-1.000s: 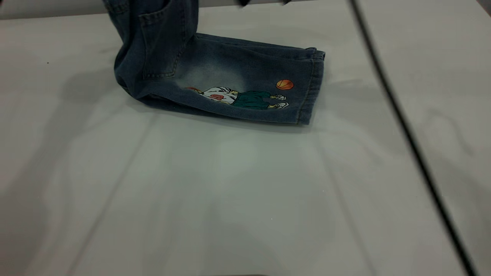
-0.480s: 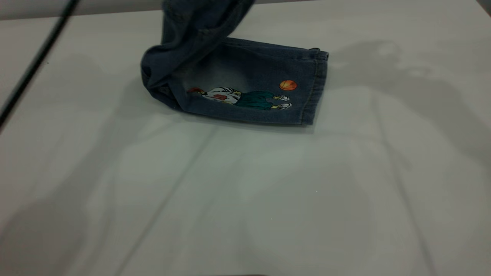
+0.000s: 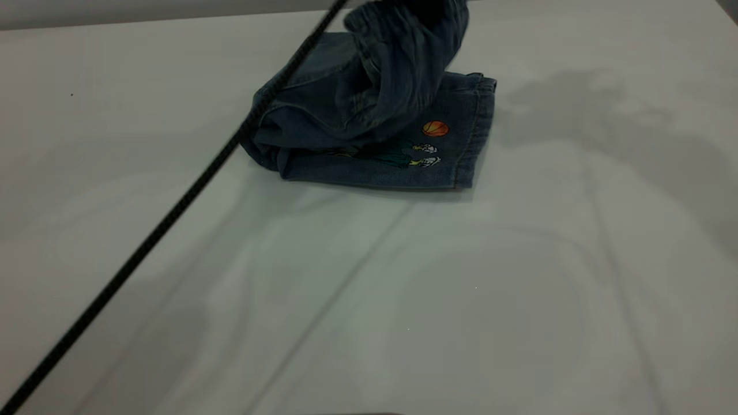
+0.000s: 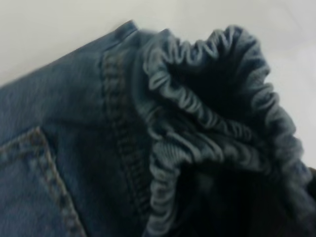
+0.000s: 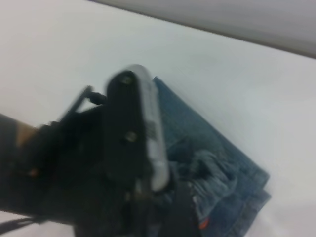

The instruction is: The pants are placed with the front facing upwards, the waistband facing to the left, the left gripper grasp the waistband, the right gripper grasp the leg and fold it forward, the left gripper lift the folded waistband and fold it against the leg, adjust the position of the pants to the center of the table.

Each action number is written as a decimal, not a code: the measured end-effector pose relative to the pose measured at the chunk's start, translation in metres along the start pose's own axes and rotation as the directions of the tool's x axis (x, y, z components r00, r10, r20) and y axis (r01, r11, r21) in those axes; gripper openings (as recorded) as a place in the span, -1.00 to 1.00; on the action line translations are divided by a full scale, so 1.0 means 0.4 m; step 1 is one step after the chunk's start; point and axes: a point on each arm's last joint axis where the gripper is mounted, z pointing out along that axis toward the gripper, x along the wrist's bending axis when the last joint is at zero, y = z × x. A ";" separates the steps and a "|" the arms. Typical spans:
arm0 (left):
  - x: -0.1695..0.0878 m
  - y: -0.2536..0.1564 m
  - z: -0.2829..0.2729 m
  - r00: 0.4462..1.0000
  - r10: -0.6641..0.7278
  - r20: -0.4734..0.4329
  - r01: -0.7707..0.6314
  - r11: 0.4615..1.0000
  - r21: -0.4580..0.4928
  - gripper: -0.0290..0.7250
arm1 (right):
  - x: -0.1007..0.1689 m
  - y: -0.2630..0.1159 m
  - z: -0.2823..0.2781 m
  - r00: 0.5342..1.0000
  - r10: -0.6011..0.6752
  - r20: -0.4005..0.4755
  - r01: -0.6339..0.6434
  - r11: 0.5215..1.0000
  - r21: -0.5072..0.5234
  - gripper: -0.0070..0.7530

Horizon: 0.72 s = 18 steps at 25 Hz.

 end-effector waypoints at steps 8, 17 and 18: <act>-0.019 0.011 -0.020 0.999 0.042 0.002 -0.042 0.999 0.000 0.37 | 0.006 -0.006 -0.006 1.000 -0.002 -0.016 0.002 1.000 0.031 0.46; 0.043 -0.046 -0.023 0.875 0.474 -0.099 -0.420 0.844 0.333 0.45 | 0.008 -0.012 -0.006 1.000 0.002 -0.026 -0.001 0.998 0.055 0.46; 0.051 -0.055 -0.009 0.848 0.525 -0.080 -0.467 0.808 0.358 0.45 | 0.008 -0.012 -0.006 1.000 0.002 -0.027 -0.001 0.998 0.056 0.46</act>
